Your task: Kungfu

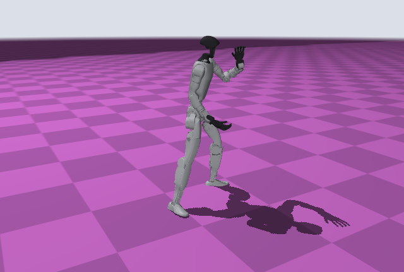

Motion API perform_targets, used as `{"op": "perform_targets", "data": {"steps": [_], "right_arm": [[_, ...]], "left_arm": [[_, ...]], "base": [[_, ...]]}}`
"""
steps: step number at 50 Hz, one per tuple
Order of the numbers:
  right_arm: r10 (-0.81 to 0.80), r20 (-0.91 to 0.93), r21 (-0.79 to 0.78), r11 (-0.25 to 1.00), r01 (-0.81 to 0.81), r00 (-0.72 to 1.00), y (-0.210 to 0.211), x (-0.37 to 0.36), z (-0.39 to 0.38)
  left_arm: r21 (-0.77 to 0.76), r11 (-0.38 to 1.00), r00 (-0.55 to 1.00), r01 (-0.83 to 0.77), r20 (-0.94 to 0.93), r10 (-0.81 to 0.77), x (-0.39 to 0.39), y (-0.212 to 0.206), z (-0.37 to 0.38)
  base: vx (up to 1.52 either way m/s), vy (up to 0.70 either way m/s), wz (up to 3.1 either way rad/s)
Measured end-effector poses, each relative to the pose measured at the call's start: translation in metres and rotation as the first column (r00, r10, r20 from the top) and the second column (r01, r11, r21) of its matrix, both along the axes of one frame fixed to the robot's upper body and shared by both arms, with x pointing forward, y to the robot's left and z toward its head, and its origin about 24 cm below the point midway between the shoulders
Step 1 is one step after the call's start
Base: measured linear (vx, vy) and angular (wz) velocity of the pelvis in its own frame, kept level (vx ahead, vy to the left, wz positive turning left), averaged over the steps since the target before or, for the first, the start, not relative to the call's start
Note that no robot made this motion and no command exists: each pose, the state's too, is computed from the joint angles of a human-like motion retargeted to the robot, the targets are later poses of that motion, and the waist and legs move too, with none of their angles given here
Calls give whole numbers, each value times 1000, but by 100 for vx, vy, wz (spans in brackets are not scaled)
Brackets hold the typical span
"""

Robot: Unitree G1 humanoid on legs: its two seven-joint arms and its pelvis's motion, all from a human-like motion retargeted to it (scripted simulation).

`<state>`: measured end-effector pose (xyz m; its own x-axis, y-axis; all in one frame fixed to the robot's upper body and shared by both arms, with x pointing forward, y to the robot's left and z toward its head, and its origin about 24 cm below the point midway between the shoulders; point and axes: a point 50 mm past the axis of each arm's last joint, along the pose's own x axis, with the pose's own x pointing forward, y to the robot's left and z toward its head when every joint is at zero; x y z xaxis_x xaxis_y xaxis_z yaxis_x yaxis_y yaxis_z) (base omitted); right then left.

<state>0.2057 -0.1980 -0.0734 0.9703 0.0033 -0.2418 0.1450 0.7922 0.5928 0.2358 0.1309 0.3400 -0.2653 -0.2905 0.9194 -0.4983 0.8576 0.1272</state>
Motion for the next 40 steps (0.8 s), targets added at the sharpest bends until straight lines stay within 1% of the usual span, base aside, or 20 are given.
{"op": "perform_targets", "data": {"steps": [2, 3, 5, 7, 8, 9, 10, 12, 15, 17, 21, 24, 27, 30, 33, 36, 38, 40], "right_arm": [[96, 1, 72, 993, -96, 995, 29, 47, 1], [172, -60, 107, 980, -165, 983, 43, 63, 0], [260, -234, 221, 953, -209, 937, 61, 79, 1], [34, -279, 296, 954, 53, 960, 35, 91, 13], [-80, -240, 330, 930, 159, 968, 27, 101, 24], [-148, -203, 360, 908, 214, 968, 26, 109, 32], [-194, -168, 387, 889, 246, 967, 29, 115, 39], [-112, -64, 393, 910, 128, 992, 47, 126, 50], [138, 32, 326, 935, -141, 990, 75, 127, 54], [217, 7, 270, 939, -211, 976, 83, 122, 48], [202, -66, 169, 967, -189, 977, 81, 114, 37], [156, -62, 83, 985, -151, 986, 71, 113, 37], [122, 15, -16, 992, -122, 992, 62, 123, 52], [126, 165, -100, 989, -110, 978, 54, 142, 85], [164, 362, -189, 977, -100, 918, 44, 161, 137], [205, 560, -271, 961, -56, 803, 36, 171, 200], [230, 678, -310, 951, -12, 698, 32, 169, 243], [239, 785, -326, 944, 52, 571, 29, 162, 288]], "left_arm": [[-17, 1000, 1000, 16, -16, -16, -9, 24, 7], [-14, 1000, 999, -19, -34, 18, -11, 33, 10], [5, 993, 992, -120, -49, 120, -12, 44, 15], [32, 980, 981, -195, -20, 195, -14, 42, 20], [47, 972, 973, -229, 7, 229, -16, 41, 23], [56, 964, 966, -260, 32, 258, -18, 39, 24], [61, 956, 957, -289, 57, 285, -20, 39, 25], [35, 951, 949, -308, 76, 304, -22, 41, 24], [4, 951, 949, -309, 72, 308, -20, 46, 19], [3, 948, 948, -317, 41, 317, -16, 49, 15], [16, 937, 937, -348, -9, 348, -7, 54, 5], [14, 918, 916, -396, -67, 396, 3, 60, -8], [7, 891, 876, -454, -181, 447, 12, 78, -30], [1, 868, 810, -497, -357, 465, 19, 103, -63], [-23, 854, 718, -520, -554, 422, 15, 133, -104], [-82, 810, 572, -581, -750, 334, 4, 160, -160], [-143, 745, 439, -652, -872, 217, -7, 176, -207], [-209, 640, 297, -739, -954, 32, -22, 182, -264]], "base": [[27, 45, 34], [20, 58, 19], [13, 45, 9], [21, 27, 19], [15, 8, 41], [7, -5, 56], [4, -7, 64], [6, -2, 64], [8, 2, 47], [5, -7, 25], [0, -13, 12], [-7, -21, 1], [-10, -22, -34], [-15, -26, -55], [-21, -40, -73], [-21, -47, -94], [-21, -53, -112], [-24, -52, -113]]}}
